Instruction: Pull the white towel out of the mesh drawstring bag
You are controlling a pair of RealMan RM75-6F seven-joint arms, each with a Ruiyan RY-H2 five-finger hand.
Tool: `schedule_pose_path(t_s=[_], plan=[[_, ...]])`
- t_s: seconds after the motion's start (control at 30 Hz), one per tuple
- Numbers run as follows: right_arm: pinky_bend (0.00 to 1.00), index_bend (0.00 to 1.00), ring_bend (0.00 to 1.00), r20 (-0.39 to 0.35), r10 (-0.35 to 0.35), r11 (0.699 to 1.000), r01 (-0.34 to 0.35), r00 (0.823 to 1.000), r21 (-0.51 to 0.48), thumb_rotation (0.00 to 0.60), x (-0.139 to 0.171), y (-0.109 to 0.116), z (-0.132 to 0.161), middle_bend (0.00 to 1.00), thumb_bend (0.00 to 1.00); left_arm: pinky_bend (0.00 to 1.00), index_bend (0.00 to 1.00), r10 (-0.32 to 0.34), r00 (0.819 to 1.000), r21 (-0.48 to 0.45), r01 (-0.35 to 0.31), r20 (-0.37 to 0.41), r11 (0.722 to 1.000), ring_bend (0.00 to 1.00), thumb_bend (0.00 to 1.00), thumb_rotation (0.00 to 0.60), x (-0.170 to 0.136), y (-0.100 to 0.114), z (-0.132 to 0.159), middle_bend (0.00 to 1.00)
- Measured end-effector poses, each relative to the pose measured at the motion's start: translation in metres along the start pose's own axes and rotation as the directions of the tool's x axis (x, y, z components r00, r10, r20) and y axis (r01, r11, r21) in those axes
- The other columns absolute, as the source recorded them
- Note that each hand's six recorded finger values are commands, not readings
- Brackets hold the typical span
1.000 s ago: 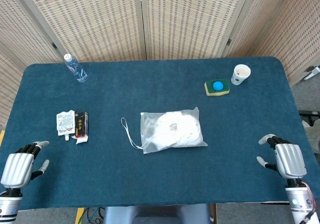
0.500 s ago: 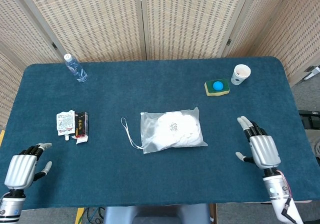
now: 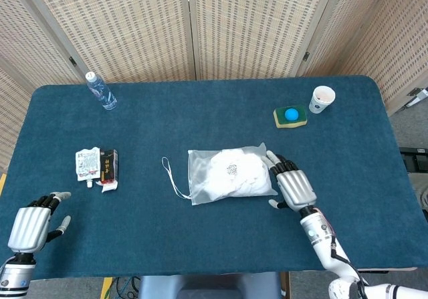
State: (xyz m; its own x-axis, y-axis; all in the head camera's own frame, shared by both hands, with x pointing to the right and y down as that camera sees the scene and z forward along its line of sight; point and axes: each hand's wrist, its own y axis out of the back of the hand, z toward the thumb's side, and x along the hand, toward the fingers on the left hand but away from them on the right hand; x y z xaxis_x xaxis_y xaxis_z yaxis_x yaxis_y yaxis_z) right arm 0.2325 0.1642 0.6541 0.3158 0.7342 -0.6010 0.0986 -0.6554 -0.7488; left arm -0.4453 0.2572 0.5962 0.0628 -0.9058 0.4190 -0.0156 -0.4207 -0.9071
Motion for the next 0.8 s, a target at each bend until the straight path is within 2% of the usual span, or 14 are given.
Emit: schedule_pose_path(t_s=[0.2, 0.63, 0.73, 0.8], plan=[[0.14, 0.0, 0.0, -0.014, 0.045, 0.999, -0.045, 0.999, 0.008, 0.6, -0.026, -0.015, 0.019, 0.0, 0.0, 0.51, 0.31, -0.006, 1.0, 0.0, 0.006, -0.003, 1.0, 0.39, 0.33, 0.6, -0.002, -0.002, -0.001, 0.35], [0.12, 0.0, 0.0, 0.025, 0.118, 0.99, -0.12, 0.993, 0.074, 0.6, -0.067, -0.042, 0.035, 0.0, 0.0, 0.51, 0.31, -0.011, 1.0, 0.002, 0.011, 0.0, 1.0, 0.39, 0.32, 0.6, -0.003, -0.003, 0.0, 0.35], [0.13, 0.0, 0.0, 0.009, 0.127, 0.987, -0.128, 0.992, 0.101, 0.6, -0.075, -0.045, 0.043, 0.03, 0.0, 0.51, 0.31, -0.014, 1.0, 0.004, 0.014, 0.004, 1.0, 0.39, 0.32, 0.6, -0.003, -0.004, 0.001, 0.35], [0.17, 0.0, 0.02, -0.004, 0.128, 0.985, -0.126, 0.992, 0.117, 0.6, -0.08, -0.045, 0.048, 0.07, 0.0, 0.51, 0.31, -0.016, 1.0, 0.005, 0.016, 0.008, 1.0, 0.39, 0.32, 0.6, -0.004, -0.004, 0.002, 0.35]])
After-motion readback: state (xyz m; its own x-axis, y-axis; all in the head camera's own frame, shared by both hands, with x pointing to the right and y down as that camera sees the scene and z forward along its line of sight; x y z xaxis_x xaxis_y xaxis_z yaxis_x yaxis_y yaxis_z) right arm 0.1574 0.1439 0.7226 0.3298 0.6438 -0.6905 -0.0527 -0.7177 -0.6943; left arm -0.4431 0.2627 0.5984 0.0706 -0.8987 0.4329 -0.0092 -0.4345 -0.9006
